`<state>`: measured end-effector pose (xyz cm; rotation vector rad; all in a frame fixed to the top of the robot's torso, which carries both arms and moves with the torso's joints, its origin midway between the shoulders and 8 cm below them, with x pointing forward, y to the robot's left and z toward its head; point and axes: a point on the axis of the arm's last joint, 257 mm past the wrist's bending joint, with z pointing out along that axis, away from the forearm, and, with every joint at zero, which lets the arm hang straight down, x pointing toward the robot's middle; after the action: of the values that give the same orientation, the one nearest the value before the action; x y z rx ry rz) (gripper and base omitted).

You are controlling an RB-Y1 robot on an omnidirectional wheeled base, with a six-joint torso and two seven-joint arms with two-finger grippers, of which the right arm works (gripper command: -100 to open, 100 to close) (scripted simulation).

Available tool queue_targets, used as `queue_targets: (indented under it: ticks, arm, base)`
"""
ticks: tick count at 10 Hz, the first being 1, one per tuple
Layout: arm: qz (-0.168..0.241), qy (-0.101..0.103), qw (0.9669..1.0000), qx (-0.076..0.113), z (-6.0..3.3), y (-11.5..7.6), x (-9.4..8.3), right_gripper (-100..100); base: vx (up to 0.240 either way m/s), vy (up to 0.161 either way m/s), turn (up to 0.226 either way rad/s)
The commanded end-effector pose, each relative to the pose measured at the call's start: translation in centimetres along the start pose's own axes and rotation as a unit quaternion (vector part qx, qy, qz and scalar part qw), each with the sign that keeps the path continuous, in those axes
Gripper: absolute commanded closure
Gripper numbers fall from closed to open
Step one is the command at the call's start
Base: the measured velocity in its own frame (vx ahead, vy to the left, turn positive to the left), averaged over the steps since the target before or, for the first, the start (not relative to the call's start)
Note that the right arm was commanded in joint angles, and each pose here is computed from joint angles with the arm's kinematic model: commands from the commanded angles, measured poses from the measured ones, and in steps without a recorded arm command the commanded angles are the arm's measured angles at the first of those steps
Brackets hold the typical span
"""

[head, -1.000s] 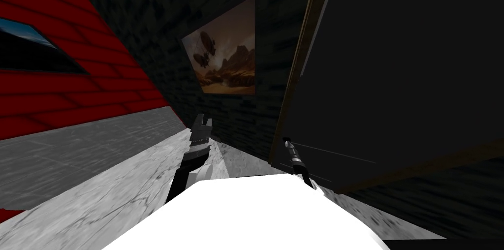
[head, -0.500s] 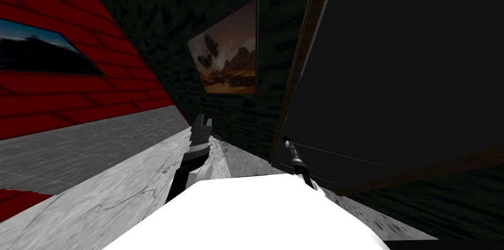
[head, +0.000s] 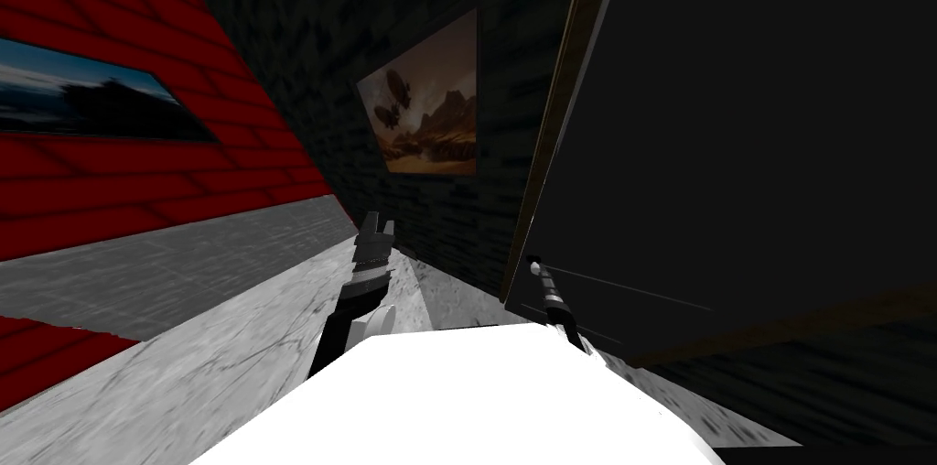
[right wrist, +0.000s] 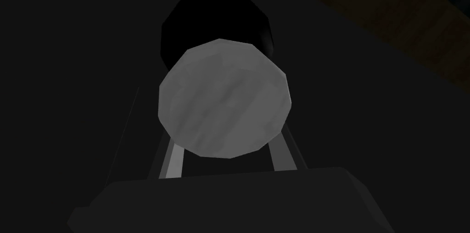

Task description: Pull the door open

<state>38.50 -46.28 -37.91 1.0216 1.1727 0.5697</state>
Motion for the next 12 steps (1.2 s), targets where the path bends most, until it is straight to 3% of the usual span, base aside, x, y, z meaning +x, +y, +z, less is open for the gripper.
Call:
queue_targets:
  ticks: [1, 4, 7, 8, 9, 11, 12]
  arm:
    - [0.033, 0.001, 0.9995, 0.001, -0.11, 0.0, 0.5, 100]
    - [0.063, -0.002, 0.9980, 0.002, -0.12, 0.0, 0.3, 100]
    - [0.113, -0.009, 0.9936, 0.004, -0.15, -0.2, -0.1, 100]
    - [0.134, -0.012, 0.9909, 0.005, -0.17, -0.3, -0.3, 100]
    - [0.138, -0.012, 0.9904, 0.005, -0.17, -0.3, -0.3, 100]
    - [0.178, -0.019, 0.9838, 0.006, -0.21, -0.5, -0.7, 100]
    - [0.187, -0.019, 0.9821, 0.006, -0.21, -0.5, -0.7, 100]
  base:
    - [-0.039, -0.011, 0.073]
    - [-0.036, -0.012, 0.049]
    - [-0.045, -0.009, 0.070]
    - [-0.043, -0.007, 0.055]
    - [-0.034, -0.008, 0.044]
    - [-0.048, -0.010, 0.098]
    - [-0.044, -0.011, 0.040]
